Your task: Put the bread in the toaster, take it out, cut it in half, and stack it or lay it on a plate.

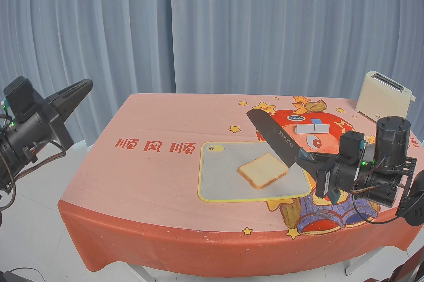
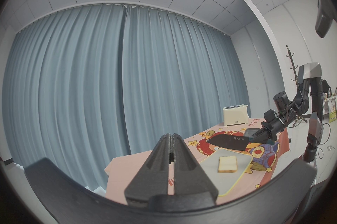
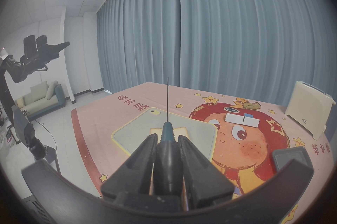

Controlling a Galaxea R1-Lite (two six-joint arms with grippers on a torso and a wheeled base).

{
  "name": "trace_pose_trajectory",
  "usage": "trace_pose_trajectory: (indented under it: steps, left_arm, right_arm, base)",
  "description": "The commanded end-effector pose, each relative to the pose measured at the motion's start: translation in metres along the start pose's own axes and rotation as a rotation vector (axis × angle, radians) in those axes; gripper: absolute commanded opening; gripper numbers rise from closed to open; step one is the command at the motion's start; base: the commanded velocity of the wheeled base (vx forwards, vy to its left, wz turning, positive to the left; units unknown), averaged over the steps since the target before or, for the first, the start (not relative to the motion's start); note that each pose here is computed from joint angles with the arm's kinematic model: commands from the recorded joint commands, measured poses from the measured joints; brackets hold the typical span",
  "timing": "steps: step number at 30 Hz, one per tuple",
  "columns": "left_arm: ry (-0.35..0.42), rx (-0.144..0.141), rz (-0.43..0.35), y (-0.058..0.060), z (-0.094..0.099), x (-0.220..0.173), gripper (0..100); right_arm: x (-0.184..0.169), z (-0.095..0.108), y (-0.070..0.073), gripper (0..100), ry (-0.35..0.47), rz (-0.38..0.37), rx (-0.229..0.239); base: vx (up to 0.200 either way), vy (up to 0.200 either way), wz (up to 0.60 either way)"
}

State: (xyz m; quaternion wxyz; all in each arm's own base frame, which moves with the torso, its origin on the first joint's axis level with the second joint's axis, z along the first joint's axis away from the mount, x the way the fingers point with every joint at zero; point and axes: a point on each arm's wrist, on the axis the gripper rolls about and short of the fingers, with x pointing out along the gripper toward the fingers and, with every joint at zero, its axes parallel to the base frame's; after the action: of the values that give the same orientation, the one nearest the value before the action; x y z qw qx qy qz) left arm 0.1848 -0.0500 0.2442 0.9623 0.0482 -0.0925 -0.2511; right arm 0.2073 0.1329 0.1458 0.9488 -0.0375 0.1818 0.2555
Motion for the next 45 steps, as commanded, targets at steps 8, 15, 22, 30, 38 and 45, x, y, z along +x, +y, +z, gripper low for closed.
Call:
trace_pose_trajectory:
  steps: [8, 15, 22, 30, 38, 45]
  left_arm:
    - [0.024, -0.04, -0.131, -0.013, 0.013, 0.065, 0]
    - [0.08, -0.111, -0.134, -0.017, 0.026, 0.076, 0]
    - [0.114, -0.233, -0.122, -0.016, 0.027, 0.076, 0]
    - [0.126, -0.334, -0.094, -0.015, 0.024, 0.082, 0]
    - [0.147, -0.311, -0.108, -0.016, 0.019, 0.084, 0]
    - [0.214, -0.238, -0.137, -0.019, -0.004, 0.088, 0]
  right_arm:
    - [0.006, -0.004, 0.0, 0, 0.021, -0.008, 0.0]
    - [0.012, -0.009, 0.001, 0, 0.044, -0.005, -0.004]
    - [0.012, -0.008, 0.001, 0, 0.039, -0.014, -0.004]
    - [0.012, -0.008, 0.001, 0, 0.039, -0.023, -0.004]
    - [0.012, -0.009, 0.003, 0, 0.046, -0.018, -0.007]
    - [0.011, -0.01, 0.003, 0, 0.052, -0.02, -0.008]
  base:
    - [0.0, 0.0, 0.0]
    - [0.0, 0.0, 0.0]
    - [0.0, 0.0, 0.0]
    - [0.0, 0.0, 0.0]
    - [0.0, 0.0, 0.0]
    - [0.0, 0.0, 0.0]
